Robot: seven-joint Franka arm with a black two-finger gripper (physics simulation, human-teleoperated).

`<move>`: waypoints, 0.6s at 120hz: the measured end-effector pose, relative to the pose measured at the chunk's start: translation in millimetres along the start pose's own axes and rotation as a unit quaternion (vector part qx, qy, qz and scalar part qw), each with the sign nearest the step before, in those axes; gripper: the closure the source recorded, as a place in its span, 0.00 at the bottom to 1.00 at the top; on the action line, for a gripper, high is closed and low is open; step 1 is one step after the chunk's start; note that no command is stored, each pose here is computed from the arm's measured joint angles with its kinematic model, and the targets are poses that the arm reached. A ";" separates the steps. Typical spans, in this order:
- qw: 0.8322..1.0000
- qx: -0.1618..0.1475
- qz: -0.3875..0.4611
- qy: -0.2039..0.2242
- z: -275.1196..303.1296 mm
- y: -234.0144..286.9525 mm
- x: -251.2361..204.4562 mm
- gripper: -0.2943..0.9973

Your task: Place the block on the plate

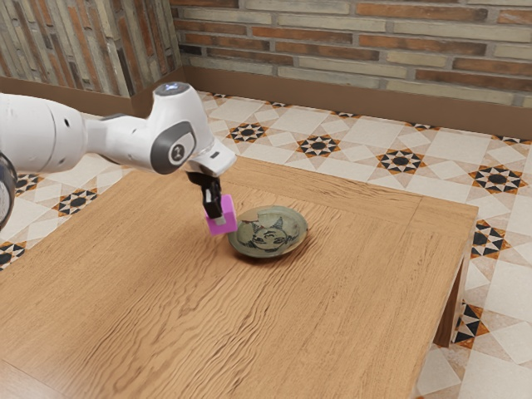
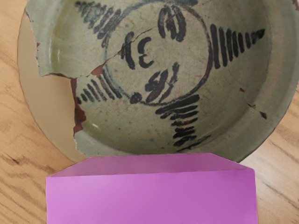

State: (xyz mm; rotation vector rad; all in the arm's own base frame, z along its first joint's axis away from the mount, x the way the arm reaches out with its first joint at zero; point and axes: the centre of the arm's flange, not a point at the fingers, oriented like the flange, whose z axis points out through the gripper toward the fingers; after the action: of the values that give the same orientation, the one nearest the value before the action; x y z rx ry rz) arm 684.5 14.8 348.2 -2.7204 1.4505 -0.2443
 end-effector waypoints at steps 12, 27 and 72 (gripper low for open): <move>1.000 0.004 0.019 0.005 -4.9 13.9 28.7 0.48; 0.999 0.008 0.029 0.013 -8.2 19.7 51.5 0.48; 0.999 0.006 0.033 0.030 12.3 12.2 89.6 0.48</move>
State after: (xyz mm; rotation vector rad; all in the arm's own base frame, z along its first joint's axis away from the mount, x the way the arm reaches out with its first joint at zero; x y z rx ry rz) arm 725.5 -66.6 345.1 -2.6711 1.5462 -0.3321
